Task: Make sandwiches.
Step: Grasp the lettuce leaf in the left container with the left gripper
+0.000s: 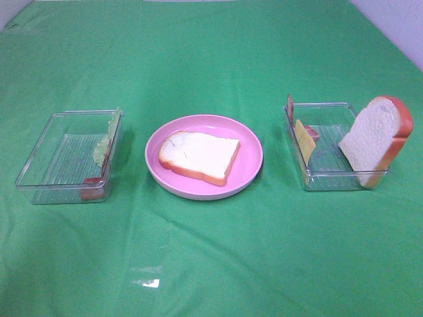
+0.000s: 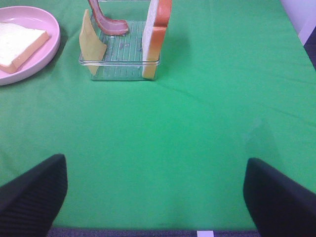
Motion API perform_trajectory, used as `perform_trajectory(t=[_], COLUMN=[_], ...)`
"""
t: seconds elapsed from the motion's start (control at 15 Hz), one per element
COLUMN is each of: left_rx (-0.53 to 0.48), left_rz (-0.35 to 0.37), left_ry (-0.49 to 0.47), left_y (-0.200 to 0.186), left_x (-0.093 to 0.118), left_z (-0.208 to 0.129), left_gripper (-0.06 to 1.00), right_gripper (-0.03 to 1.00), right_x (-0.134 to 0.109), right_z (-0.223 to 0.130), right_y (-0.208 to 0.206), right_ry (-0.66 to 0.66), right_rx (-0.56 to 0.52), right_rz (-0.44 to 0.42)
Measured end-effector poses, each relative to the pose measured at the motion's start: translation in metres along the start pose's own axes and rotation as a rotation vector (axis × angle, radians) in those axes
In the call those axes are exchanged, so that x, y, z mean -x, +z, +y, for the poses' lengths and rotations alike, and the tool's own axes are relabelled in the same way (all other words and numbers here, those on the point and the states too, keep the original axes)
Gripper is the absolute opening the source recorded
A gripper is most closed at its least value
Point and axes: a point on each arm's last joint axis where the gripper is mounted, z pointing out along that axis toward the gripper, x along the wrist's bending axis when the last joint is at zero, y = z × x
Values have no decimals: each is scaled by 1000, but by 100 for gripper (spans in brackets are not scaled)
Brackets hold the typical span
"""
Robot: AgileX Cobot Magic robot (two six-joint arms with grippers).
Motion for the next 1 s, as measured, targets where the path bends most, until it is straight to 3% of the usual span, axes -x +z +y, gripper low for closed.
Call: perform_trajectory(t=[0.07, 0.2, 0.33, 0.6, 1.0], left_rx=[-24, -70, -182, -300, -389], left_rz=[33, 62, 93, 115, 132], left_ry=[-26, -46, -52, -60, -92], left_y=[-4, 3, 30, 70, 112], left_x=[-18, -32, -41, -46, -51], left_z=[-3, -10, -30, -52, -69], left_gripper=[99, 99, 99, 99, 99], right_gripper=[94, 94, 94, 94, 94], right_x=[0, 0, 0, 0, 0], right_z=[0, 0, 0, 0, 0], right_y=[0, 0, 0, 0, 0], right_ry=[0, 0, 0, 0, 0], right_rx=[0, 0, 0, 0, 0], right_rz=[0, 0, 1, 1, 1])
